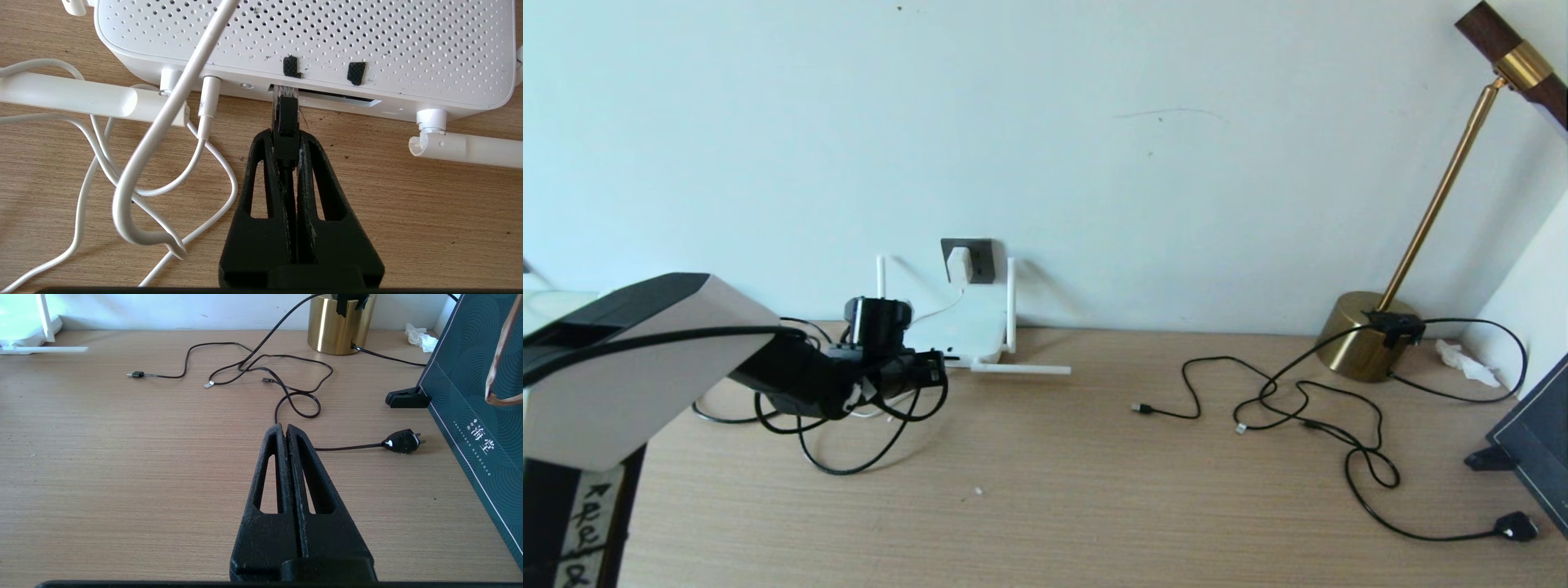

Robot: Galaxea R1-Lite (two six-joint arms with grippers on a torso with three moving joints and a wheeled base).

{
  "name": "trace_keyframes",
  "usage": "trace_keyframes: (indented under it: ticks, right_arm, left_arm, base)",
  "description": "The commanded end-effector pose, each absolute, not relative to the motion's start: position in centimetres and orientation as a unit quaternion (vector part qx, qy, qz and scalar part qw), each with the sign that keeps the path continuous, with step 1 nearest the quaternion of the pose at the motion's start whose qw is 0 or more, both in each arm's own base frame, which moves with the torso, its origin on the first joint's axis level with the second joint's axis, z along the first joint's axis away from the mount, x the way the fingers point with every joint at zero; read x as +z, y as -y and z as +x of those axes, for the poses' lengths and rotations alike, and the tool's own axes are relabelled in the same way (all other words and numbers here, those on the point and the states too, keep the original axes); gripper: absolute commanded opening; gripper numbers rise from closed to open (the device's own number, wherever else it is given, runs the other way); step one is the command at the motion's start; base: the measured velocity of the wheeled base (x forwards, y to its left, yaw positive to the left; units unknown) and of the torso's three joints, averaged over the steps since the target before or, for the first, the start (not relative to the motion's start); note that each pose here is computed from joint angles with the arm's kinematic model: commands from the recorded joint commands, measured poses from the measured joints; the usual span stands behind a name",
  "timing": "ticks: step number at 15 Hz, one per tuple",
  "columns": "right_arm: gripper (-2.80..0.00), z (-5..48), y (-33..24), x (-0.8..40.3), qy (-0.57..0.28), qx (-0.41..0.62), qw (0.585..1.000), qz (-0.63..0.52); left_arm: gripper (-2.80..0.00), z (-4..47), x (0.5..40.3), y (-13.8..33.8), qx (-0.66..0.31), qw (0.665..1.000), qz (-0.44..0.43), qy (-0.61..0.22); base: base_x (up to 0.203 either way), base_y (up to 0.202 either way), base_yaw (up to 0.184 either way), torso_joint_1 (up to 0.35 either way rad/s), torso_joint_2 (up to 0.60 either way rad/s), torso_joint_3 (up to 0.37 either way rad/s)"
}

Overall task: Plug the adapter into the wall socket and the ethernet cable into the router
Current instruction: Plug cable into router interface

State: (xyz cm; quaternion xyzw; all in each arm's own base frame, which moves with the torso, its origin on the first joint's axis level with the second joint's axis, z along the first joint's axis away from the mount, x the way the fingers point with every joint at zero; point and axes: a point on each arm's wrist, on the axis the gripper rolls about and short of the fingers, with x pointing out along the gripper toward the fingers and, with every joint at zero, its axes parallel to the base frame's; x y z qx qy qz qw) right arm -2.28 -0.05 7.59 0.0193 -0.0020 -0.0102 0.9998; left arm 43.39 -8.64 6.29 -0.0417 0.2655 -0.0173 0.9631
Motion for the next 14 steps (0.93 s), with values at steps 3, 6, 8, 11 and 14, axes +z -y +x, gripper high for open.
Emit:
trace_keyframes:
  ticks: [3,6,8,11,14]
  right_arm:
    - [-2.80,-2.28,0.05,7.60,0.002,-0.010,1.000,0.019]
    - [-2.80,-2.28,0.05,7.60,0.002,-0.010,1.000,0.019]
    - [-2.80,-2.28,0.05,7.60,0.002,-0.010,1.000,0.019]
    - [-2.80,-2.28,0.05,7.60,0.002,-0.010,1.000,0.019]
    - [-2.80,-2.28,0.05,7.60,0.002,-0.010,1.000,0.019]
  left_arm:
    - [-2.80,43.48,6.17,8.59,-0.016,0.963,-0.043,-0.265]
    - [-2.80,43.58,6.26,8.67,-0.017,0.964,-0.042,-0.263]
    - [-2.80,43.62,6.31,8.68,-0.017,0.964,-0.042,-0.262]
    - [-2.80,43.69,6.32,8.62,-0.016,0.964,-0.042,-0.261]
    - [-2.80,43.70,6.34,8.63,-0.016,0.964,-0.043,-0.261]
  base:
    - [0.000,0.000,0.000,0.000,0.00,0.000]
    - [0.000,0.000,0.000,0.000,0.00,0.000]
    - [0.000,0.000,0.000,0.000,0.00,0.000]
    - [0.000,0.000,0.000,0.000,0.00,0.000]
    - [0.000,0.000,0.000,0.000,0.00,0.000]
